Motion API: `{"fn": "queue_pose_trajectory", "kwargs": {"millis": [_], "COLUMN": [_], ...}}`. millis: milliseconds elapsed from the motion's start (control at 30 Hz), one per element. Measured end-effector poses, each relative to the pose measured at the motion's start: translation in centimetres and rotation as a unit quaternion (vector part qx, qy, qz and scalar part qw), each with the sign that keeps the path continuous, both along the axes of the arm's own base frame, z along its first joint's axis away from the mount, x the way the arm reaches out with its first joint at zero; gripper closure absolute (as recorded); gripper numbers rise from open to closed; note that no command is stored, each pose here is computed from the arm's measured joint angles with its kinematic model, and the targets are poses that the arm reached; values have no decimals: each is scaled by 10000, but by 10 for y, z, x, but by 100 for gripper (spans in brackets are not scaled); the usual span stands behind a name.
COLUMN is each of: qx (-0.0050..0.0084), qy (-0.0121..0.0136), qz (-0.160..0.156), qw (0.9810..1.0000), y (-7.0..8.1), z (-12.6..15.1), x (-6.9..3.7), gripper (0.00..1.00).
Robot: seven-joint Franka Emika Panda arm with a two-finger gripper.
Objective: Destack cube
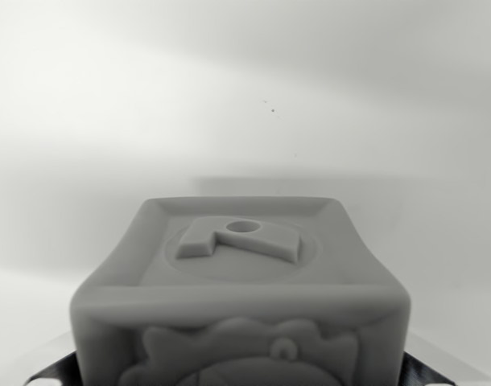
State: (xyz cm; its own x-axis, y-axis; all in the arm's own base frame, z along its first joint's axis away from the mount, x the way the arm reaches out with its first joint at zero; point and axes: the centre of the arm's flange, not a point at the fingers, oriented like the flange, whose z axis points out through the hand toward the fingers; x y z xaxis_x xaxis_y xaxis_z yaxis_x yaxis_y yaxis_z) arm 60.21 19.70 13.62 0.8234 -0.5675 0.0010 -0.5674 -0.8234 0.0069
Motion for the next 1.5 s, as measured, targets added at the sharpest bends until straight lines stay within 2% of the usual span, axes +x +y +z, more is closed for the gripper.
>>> {"fn": "queue_pose_trajectory", "kwargs": {"millis": [267, 667, 700, 1500], "qx": [-2, 5, 5, 4], "qy": [5, -8, -9, -4], "qz": [-1, -2, -2, -1], "qw": [10000, 10000, 10000, 10000], "y": [0, 0, 0, 0], "z": [-13, -19, -19, -21], "x": [0, 0, 0, 0], "gripper": [100, 100, 0, 0]}}
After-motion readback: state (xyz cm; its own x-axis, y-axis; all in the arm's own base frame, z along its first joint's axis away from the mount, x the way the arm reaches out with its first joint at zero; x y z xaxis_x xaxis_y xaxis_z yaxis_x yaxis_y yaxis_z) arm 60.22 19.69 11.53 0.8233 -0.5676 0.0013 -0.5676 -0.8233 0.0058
